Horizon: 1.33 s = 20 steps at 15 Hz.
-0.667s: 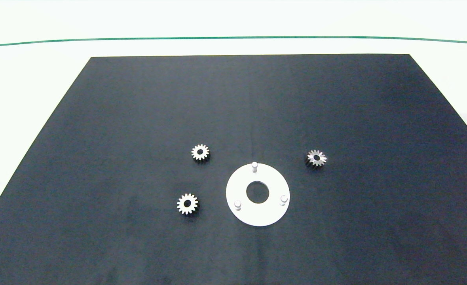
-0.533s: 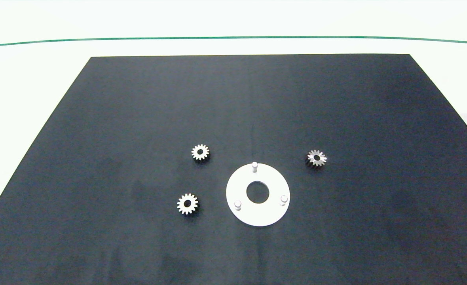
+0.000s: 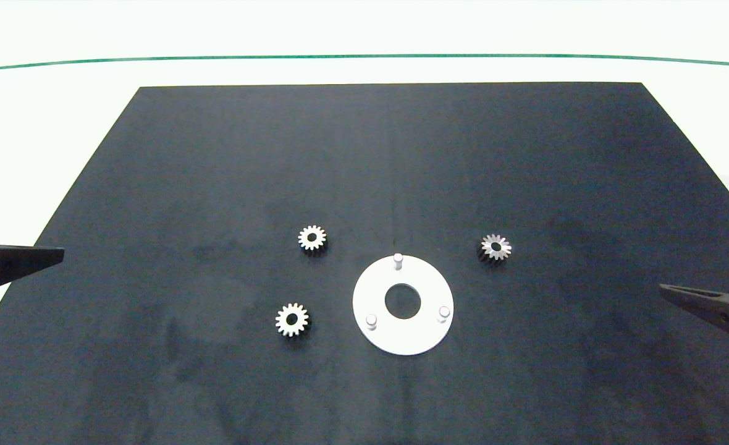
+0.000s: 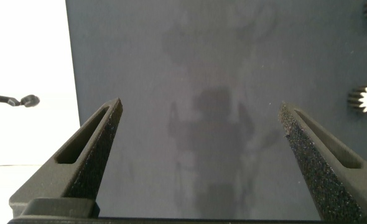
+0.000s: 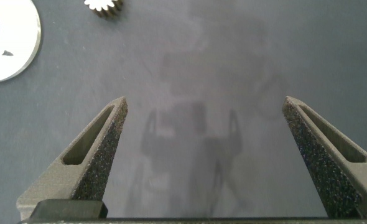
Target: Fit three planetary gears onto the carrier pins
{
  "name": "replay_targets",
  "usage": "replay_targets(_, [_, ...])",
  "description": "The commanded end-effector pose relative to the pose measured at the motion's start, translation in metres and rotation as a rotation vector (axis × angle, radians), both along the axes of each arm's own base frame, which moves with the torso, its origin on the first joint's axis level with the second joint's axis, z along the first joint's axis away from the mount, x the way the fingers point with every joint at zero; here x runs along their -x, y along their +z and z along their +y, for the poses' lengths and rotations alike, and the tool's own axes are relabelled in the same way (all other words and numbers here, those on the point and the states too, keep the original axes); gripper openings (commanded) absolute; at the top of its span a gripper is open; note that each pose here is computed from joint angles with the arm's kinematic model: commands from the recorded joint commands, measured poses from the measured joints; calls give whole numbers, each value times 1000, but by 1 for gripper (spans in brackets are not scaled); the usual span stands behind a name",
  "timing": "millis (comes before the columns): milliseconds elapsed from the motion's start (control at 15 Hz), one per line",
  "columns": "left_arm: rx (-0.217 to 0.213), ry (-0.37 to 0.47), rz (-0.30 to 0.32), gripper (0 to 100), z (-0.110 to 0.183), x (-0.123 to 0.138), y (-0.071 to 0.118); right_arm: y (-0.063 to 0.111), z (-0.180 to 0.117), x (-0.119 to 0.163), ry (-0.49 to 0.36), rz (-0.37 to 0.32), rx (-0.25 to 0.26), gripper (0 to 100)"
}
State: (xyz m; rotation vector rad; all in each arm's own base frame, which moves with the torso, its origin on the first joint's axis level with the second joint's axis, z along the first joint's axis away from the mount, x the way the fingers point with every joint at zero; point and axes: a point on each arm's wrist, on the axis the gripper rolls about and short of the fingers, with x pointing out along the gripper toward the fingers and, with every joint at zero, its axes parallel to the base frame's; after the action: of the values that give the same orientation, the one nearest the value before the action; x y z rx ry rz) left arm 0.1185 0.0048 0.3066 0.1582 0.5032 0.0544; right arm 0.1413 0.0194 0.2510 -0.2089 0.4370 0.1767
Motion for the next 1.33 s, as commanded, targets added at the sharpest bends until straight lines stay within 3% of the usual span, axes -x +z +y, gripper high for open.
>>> replay_targets(67, [-1,3,12,100,0,-4,-1,-7,25,-57,91,111,32,100])
replay_targets(467, [-1,2,12,100,0,-3,-2,-6,67,-100,220,134,41,100])
replay_targets(733, [-1,0,17,100,0,-2,-2,-6,84,-129,235,134,47,100])
replay_targets(1333, [-3,-1,14,100,0,-1,-2,-28,105,-160,258,193,63,100])
